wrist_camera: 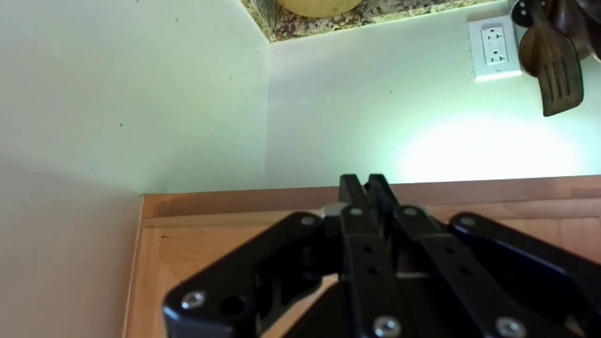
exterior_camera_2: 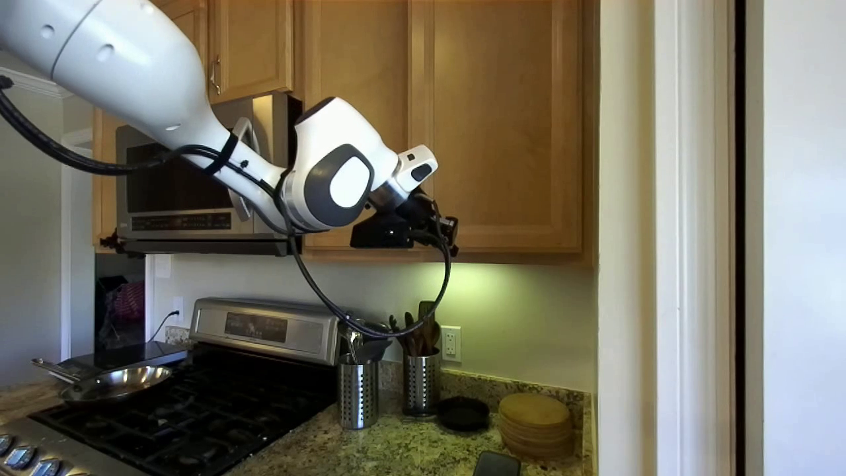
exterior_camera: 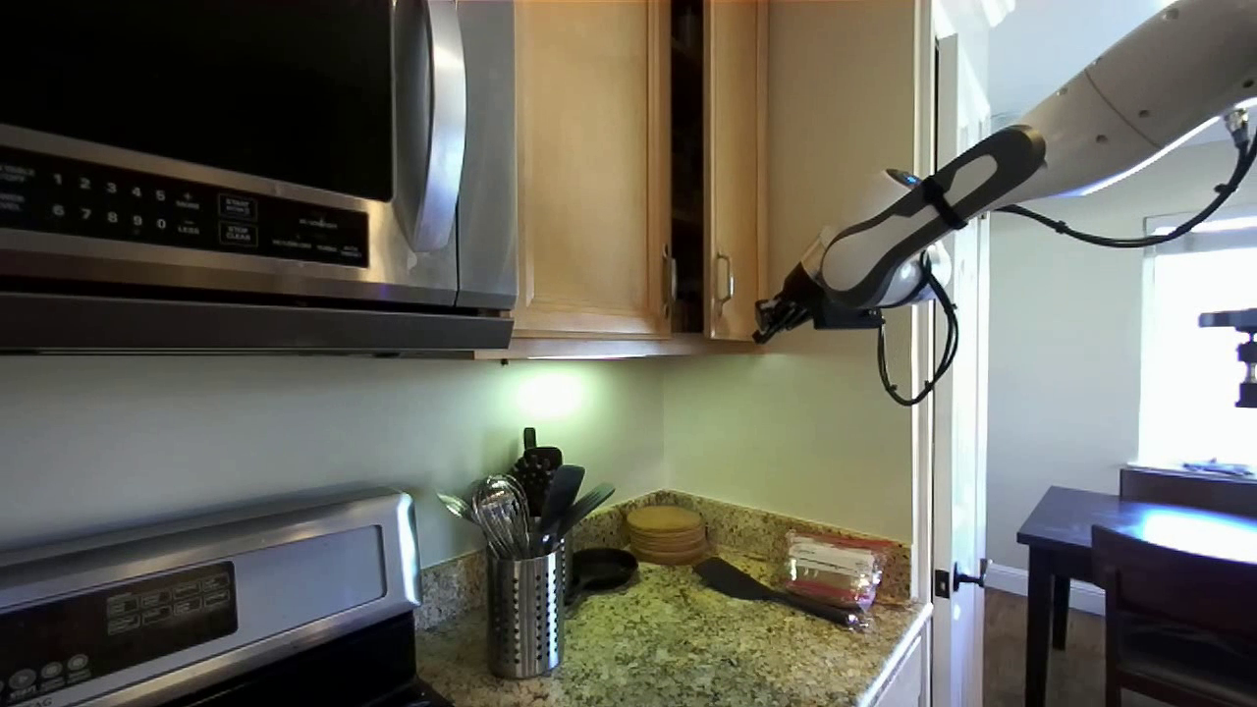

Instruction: Pick up the container from the counter and place it on the bottom shelf of the open upper cabinet, close the doors of the open cabinet

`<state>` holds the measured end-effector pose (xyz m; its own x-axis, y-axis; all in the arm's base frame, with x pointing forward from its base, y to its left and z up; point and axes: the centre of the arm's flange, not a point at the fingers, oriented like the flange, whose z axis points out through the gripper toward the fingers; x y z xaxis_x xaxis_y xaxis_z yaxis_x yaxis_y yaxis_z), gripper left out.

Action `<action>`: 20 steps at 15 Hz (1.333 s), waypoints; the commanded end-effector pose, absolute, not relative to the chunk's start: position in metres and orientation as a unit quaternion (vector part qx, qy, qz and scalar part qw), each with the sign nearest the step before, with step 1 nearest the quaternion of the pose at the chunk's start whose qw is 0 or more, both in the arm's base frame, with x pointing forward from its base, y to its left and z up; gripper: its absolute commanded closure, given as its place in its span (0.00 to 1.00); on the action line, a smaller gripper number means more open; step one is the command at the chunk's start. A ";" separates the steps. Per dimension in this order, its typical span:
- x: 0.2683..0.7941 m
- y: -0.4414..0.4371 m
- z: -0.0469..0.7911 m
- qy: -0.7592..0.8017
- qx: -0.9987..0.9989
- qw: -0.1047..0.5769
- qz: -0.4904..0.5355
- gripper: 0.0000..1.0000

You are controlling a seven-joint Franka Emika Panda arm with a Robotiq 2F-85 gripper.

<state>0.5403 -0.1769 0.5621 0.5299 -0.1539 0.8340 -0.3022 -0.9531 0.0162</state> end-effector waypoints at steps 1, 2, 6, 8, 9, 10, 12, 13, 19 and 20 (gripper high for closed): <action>0.555 -0.168 0.575 -0.148 0.852 0.077 0.496 0.91; 0.555 -0.166 0.581 -0.148 0.848 0.073 0.504 0.91; 0.557 -0.153 0.601 -0.141 0.837 0.052 0.526 0.91; 0.562 -0.144 0.603 -0.136 0.837 0.040 0.529 0.91; 0.564 -0.139 0.605 -0.136 0.836 0.035 0.531 0.92; 0.566 -0.134 0.606 -0.135 0.834 0.032 0.535 0.92; 0.572 -0.127 0.607 -0.132 0.830 0.030 0.541 0.92; 0.575 -0.124 0.608 -0.128 0.828 0.032 0.544 0.92; 0.590 -0.116 0.608 -0.123 0.816 0.032 0.563 0.92; 0.592 -0.114 0.607 -0.122 0.816 0.029 0.564 0.92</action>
